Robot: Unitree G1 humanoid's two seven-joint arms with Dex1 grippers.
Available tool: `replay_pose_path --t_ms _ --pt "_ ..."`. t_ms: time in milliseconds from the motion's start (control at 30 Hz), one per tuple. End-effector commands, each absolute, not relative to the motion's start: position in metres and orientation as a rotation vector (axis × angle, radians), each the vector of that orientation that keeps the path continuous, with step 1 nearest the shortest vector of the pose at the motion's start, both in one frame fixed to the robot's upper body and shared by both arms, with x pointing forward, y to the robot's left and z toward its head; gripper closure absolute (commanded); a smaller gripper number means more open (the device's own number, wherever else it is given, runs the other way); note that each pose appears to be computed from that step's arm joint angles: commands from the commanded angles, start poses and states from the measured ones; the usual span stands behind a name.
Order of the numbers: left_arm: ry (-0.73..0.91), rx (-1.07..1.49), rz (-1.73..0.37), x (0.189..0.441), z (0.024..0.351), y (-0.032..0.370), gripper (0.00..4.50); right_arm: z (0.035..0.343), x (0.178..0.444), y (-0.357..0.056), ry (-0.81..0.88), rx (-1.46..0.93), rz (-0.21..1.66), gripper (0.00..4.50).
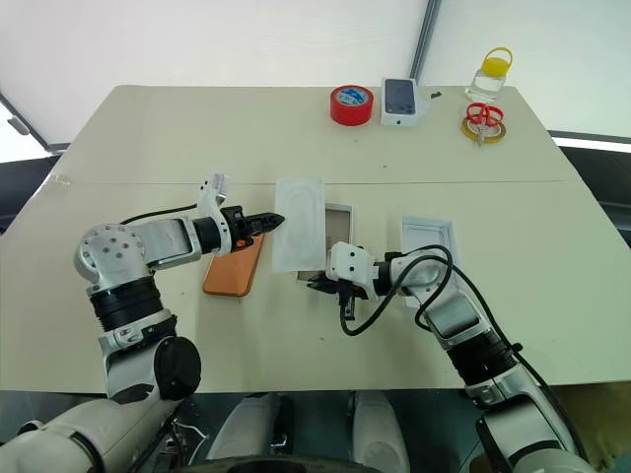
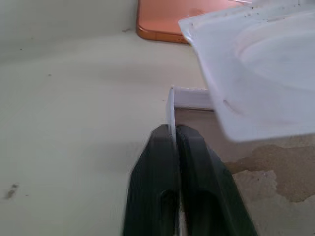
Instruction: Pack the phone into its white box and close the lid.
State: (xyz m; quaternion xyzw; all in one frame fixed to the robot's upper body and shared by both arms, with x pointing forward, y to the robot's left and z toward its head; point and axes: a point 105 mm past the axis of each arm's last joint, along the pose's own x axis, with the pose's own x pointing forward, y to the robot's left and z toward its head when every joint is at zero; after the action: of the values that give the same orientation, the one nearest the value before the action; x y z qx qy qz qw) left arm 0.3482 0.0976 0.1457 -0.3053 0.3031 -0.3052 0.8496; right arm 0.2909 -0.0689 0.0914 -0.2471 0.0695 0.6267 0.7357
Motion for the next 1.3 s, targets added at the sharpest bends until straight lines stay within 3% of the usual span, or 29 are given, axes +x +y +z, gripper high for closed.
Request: replay_pose_path --t_ms 33,233,400,633,733,933,1167,1300 --pt "0.601 -0.611 -0.654 0.35 0.153 0.096 4.5 0.111 0.289 -0.078 0.075 -0.59 1.349 2.66" --pt "0.6 -0.606 -0.672 0.354 0.153 0.086 4.5 0.138 0.292 -0.116 0.06 -0.551 1.245 2.66" --pt "0.622 -0.612 -0.693 0.356 0.147 0.071 4.5 0.14 0.306 -0.163 0.094 -0.646 1.091 2.66" --pt "0.664 -0.626 -0.698 0.353 0.137 0.057 4.5 0.141 0.314 -0.17 0.069 -0.657 1.04 2.66" --pt "0.661 -0.612 -0.689 0.355 0.135 0.056 3.56 0.141 0.315 -0.167 0.047 -0.657 1.033 2.59" --pt "0.643 -0.579 -0.723 0.352 0.143 0.052 0.58 0.138 0.317 -0.165 0.039 -0.645 1.027 2.59" --pt "0.569 -0.554 -0.736 0.353 0.161 0.058 0.58 0.154 0.329 -0.152 -0.048 -0.59 1.001 2.59" --pt "0.508 -0.593 -0.731 0.356 0.174 0.06 0.53 0.156 0.338 -0.148 -0.063 -0.602 0.983 3.95"
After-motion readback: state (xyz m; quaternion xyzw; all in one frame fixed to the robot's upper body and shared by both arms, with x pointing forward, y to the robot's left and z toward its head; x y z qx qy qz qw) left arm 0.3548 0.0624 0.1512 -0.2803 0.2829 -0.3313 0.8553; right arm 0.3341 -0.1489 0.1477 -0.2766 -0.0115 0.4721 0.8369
